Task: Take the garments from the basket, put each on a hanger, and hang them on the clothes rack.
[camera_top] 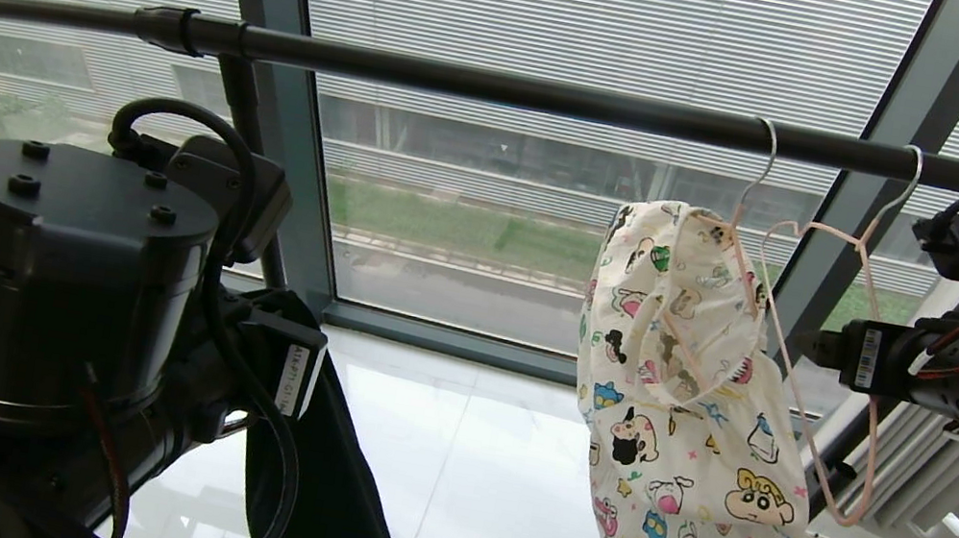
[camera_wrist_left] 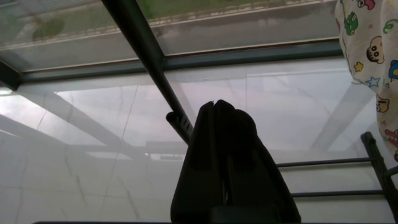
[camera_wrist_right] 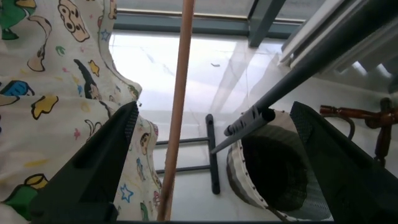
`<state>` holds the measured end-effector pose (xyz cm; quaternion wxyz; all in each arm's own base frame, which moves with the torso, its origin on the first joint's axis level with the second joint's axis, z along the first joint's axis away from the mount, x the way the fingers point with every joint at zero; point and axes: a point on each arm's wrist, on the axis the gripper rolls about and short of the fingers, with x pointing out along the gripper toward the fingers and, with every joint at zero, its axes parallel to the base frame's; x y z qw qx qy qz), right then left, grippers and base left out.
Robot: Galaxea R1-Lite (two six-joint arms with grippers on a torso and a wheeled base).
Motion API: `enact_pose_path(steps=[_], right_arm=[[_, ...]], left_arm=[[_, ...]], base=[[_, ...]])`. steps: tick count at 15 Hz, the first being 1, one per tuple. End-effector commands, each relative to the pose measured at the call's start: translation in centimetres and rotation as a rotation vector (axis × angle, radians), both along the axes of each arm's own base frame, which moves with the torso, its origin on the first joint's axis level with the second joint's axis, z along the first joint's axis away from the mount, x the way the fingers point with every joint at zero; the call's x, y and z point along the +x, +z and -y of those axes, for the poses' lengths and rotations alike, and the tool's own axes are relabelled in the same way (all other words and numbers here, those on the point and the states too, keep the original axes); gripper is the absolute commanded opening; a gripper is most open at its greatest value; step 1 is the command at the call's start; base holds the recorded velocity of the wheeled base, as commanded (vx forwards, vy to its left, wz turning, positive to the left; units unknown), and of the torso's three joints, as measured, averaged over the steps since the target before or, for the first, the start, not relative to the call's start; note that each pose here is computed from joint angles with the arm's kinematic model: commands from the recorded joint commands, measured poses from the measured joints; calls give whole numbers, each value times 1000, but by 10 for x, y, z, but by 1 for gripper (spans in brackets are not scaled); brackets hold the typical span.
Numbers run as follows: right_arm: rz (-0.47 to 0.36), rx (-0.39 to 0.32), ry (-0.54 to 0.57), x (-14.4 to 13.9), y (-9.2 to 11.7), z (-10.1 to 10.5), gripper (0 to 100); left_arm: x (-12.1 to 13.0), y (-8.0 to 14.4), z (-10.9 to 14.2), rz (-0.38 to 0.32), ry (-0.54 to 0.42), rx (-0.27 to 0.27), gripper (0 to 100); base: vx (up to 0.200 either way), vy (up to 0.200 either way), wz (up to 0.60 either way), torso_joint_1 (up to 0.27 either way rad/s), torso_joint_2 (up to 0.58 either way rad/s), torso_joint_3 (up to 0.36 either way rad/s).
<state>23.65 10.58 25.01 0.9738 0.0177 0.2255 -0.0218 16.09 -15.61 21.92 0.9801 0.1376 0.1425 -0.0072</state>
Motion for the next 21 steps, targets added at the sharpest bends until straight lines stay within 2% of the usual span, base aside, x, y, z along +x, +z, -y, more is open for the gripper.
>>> enact_pose_path(steps=[1, 4, 15, 16, 21], right_arm=[[-13, -6, 19, 4, -4, -8, 100], [-12, 42, 33, 8, -3, -23, 100], [-24, 81, 6, 10, -6, -23, 100], [-24, 81, 6, 10, -6, -23, 0], [-25, 80, 6, 10, -6, -23, 0]], left_arm=[[0, 0, 0, 0, 1, -1, 0], [0, -1, 0, -1, 2, 0, 0], [-1, -2, -1, -2, 2, 2, 0], [-1, -1, -1, -1, 2, 0, 0], [-1, -1, -1, 0, 2, -1, 0]], base=[[0, 0, 0, 0, 0, 0], [0, 0, 0, 0, 0, 0], [0, 0, 0, 0, 0, 0], [0, 0, 0, 0, 0, 0], [0, 0, 0, 0, 0, 0]])
